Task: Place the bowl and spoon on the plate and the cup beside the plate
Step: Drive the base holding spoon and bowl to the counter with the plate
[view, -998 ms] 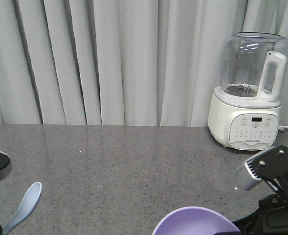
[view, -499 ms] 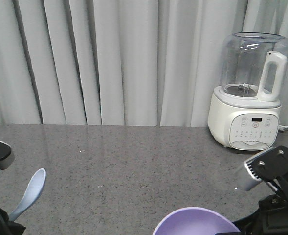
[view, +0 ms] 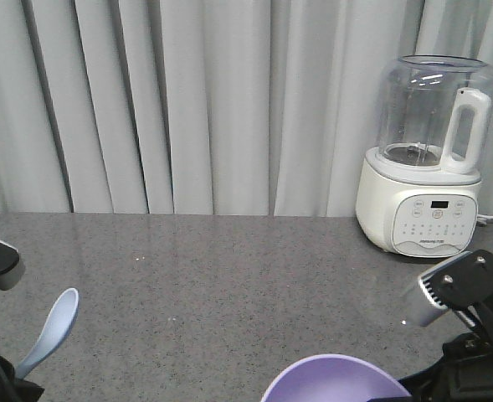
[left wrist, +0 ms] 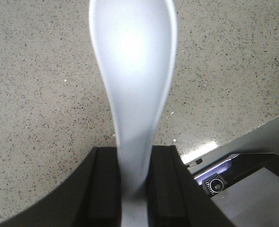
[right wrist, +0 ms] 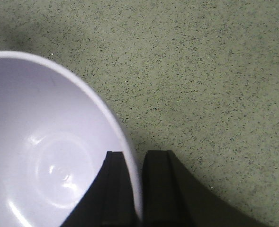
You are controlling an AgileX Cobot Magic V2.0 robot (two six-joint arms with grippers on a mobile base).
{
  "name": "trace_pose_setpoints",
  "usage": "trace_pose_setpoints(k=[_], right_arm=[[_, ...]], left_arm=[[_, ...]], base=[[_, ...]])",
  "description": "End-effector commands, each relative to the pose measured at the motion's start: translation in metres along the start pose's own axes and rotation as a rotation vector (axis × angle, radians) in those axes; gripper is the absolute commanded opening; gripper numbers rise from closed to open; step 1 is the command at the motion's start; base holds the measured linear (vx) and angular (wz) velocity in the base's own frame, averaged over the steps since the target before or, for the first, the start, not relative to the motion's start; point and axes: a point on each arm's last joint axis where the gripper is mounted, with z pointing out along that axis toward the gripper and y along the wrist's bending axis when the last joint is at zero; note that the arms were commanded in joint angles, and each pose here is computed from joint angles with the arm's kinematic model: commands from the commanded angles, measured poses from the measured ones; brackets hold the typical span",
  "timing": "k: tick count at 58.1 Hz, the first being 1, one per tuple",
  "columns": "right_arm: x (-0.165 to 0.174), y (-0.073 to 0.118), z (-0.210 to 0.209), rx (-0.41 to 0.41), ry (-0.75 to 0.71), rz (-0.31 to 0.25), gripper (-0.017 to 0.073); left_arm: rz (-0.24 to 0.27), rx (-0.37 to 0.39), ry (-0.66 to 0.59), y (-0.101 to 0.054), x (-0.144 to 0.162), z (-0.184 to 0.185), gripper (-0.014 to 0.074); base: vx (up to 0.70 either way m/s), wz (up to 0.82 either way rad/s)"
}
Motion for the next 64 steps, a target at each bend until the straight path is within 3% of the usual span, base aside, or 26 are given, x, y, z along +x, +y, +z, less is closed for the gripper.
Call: trace_pose_setpoints(k=[1,30,64], right_arm=[[-0.0118,0.0028,-0.0122,0.004,-0.104,-0.003,0.0116],[-0.0118,0.0029,-0.0122,0.003,-0.104,-0.003,0.0116],[-0.0118,0.0029,-0.0122,0.004,-0.104,-0.003,0.0116]], left_arm=[[0.001,0.001,-0.101,-0.0017,-0.0071,-0.0129,0.0146],[0.001,0.001,-0.099,-0.0017,-0.0070,-0.0129,0.0146],[0.000,0.000,-0.098,-0.0015,-0.0069,-0.0129,0.0146]], base=[[0.00,0.00],[-0.02,-0.08],[-0.07,-0.37]])
